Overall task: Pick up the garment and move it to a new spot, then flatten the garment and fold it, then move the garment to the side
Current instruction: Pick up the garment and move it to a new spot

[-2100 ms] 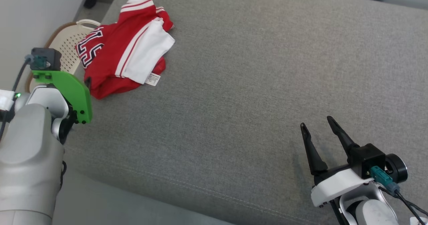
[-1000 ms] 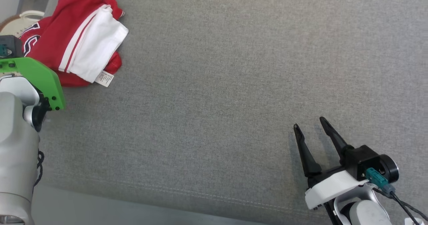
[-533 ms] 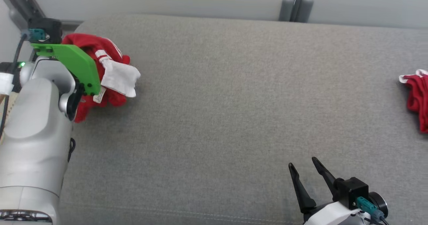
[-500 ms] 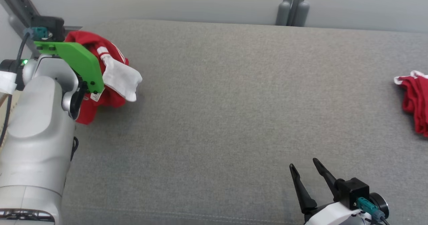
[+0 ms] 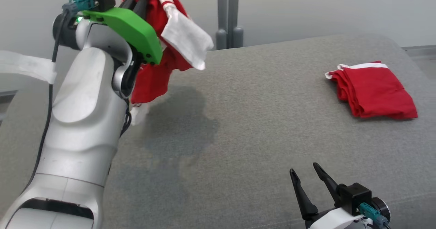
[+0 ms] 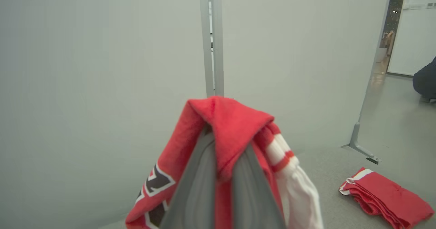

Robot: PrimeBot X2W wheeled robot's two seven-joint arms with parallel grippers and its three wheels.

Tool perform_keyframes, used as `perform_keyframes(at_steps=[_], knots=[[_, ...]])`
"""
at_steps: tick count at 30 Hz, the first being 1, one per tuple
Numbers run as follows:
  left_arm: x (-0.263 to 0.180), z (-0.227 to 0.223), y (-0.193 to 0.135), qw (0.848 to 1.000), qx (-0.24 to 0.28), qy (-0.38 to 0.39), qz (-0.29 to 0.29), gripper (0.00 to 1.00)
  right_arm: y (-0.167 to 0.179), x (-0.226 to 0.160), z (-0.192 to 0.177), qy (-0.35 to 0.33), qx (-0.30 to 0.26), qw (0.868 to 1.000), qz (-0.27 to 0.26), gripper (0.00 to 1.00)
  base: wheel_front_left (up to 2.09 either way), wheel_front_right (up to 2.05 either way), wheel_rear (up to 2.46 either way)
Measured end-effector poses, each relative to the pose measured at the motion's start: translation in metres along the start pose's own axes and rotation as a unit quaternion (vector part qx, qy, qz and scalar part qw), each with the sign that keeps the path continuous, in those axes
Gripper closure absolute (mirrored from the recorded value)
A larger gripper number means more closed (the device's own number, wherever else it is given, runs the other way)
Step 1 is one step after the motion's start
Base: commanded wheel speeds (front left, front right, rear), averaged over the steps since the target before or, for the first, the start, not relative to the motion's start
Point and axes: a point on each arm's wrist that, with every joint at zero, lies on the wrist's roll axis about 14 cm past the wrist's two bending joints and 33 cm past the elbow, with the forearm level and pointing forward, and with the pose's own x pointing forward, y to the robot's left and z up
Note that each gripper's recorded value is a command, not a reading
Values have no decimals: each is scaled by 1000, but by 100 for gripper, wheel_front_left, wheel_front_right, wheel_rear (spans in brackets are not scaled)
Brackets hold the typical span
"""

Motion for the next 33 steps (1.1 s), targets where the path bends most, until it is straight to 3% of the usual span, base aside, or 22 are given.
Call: perform_keyframes(at_steps=[8,12,17,23,24,25,26,33], knots=[[23,32,-106,987,-62,-62,-135,100,-33,-20,8,-20,1,998,-62,0,0,0,0],[22,1,-127,982,-95,-29,-163,100,-42,-23,5,-17,6,997,-78,0,0,0,0],[4,-99,-116,979,-123,94,-129,100,-44,-18,-3,-5,13,997,-80,0,0,0,0],[-51,-203,-53,968,-109,223,-25,100,-37,-7,-8,1,18,998,-64,0,0,0,0],[-59,-213,-44,966,-106,235,-9,74,-35,-6,-8,0,18,998,-61,0,0,0,0],[-67,-222,-35,963,-105,247,7,16,-34,-4,-8,1,19,998,-58,0,0,0,0],[-74,-228,-29,961,-103,256,19,0,-33,-3,-9,2,19,998,-56,0,0,0,0],[-104,-243,11,952,-103,274,91,0,-27,1,-8,-2,19,999,-45,0,0,0,0]])
